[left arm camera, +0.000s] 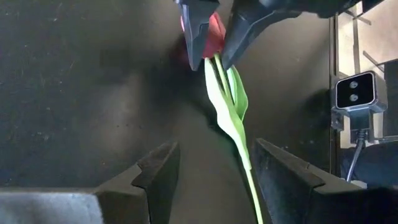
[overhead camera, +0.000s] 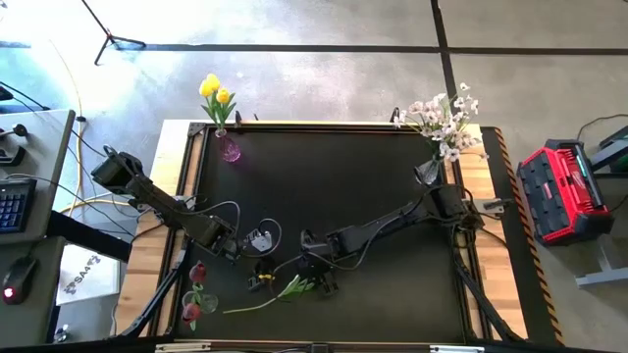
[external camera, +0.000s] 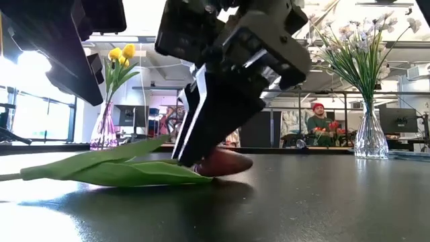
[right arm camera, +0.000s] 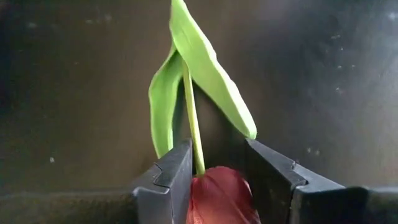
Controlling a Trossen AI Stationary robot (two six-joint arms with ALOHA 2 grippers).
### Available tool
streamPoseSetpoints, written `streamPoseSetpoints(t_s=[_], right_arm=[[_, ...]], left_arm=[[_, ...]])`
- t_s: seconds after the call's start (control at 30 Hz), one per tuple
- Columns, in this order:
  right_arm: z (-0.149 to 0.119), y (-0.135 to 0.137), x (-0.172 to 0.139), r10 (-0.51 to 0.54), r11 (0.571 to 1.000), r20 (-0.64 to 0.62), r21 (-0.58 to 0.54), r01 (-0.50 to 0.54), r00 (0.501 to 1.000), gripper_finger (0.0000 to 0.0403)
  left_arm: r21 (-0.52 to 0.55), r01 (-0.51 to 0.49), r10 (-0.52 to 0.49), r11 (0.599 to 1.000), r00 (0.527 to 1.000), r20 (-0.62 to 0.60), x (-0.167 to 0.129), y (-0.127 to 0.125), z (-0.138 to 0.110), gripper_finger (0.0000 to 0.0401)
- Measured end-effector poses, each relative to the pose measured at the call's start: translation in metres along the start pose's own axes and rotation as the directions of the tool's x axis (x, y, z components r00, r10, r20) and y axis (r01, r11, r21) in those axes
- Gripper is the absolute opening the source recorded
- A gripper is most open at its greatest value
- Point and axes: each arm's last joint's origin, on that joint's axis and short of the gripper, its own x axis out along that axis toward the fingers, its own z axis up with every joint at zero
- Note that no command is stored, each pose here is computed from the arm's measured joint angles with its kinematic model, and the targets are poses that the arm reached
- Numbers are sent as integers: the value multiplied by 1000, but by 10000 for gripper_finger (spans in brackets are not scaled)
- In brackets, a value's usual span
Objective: Sort flowers into vase by color
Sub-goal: Put the red flower into the bottom transparent vase
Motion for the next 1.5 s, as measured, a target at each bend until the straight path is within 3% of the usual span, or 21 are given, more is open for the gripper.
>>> streamPoseSetpoints(t_s=[0.23, 0.63, 0.7, 0.87, 1.03, 1.13, 1.33, 1.5], right_arm=[[0, 1, 1, 53, 999, 7, 1, -53, 999, 127], [-7, -8, 8, 155, 974, -16, 168, -150, 988, 6], [-9, -13, 6, 233, 936, -25, 275, -218, 972, 5], [-9, -32, -7, 393, 784, 18, 516, -346, 919, 2], [0, -50, -35, 402, 717, 99, 585, -380, 910, 1], [2, -64, -50, 426, 640, 145, 650, -411, 893, 1], [4, -83, -71, 466, 538, 223, 697, -474, 856, 0], [3, -85, -74, 540, 465, 238, 715, -522, 807, 0]], left_arm=[[0, 0, 0, 1000, 1000, 0, 0, 0, 0, 190], [1, 0, 0, 1000, 1000, 1, 0, 0, 0, 190], [1, 0, 0, 1000, 1000, 1, 0, 0, 0, 190], [28, -1, 0, 1000, 1000, 2, 0, 0, 0, 190], [129, 33, -35, 991, 999, 15, 0, -3, 2, 189], [176, 35, -40, 984, 999, 26, 0, -3, 3, 180], [201, -77, 59, 977, 993, 98, 0, 0, 4, 156], [151, -168, 144, 974, 977, 157, -1, 3, 6, 139]])
